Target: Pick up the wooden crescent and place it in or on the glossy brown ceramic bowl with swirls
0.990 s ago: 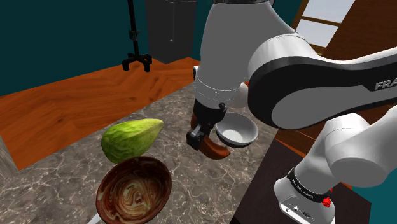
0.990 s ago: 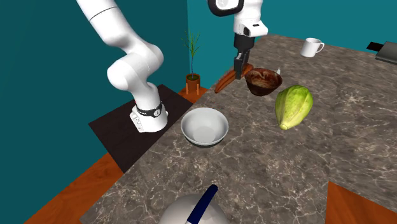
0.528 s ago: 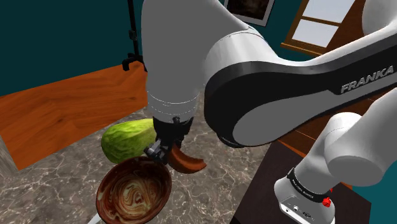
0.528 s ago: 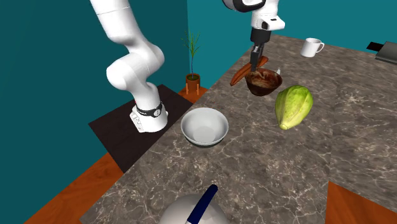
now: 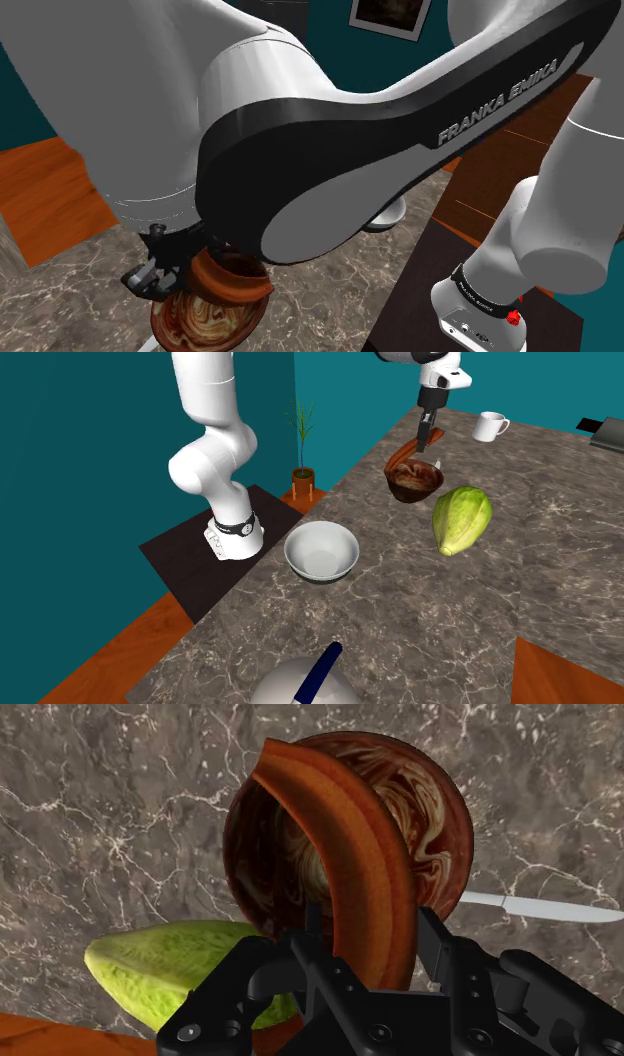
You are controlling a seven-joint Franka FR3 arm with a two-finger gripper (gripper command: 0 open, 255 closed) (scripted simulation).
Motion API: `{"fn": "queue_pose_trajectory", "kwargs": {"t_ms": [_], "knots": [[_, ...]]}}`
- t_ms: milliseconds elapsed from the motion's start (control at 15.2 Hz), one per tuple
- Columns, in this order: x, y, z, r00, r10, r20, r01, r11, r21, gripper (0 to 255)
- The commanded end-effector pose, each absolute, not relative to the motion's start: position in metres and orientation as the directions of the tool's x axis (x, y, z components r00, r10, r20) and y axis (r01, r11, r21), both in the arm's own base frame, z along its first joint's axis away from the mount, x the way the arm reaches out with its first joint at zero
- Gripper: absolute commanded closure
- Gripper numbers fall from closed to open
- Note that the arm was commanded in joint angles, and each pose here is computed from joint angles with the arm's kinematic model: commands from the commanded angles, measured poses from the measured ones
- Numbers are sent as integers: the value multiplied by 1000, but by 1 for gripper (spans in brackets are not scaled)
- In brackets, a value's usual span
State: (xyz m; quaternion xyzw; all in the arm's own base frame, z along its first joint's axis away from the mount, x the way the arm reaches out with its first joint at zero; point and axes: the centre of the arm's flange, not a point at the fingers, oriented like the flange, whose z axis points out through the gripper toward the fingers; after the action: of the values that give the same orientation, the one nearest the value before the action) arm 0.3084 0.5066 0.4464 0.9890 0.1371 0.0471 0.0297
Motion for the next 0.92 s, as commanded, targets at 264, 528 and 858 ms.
{"fn": "queue_pose_trajectory", "kwargs": {"t_ms": [264,528,858], "knots": [[313,524,420,959,269,87,264,-962,73,255],[313,524,399,959,269,87,264,-962,73,255],[313,524,375,959,269,87,264,-962,73,255]]}}
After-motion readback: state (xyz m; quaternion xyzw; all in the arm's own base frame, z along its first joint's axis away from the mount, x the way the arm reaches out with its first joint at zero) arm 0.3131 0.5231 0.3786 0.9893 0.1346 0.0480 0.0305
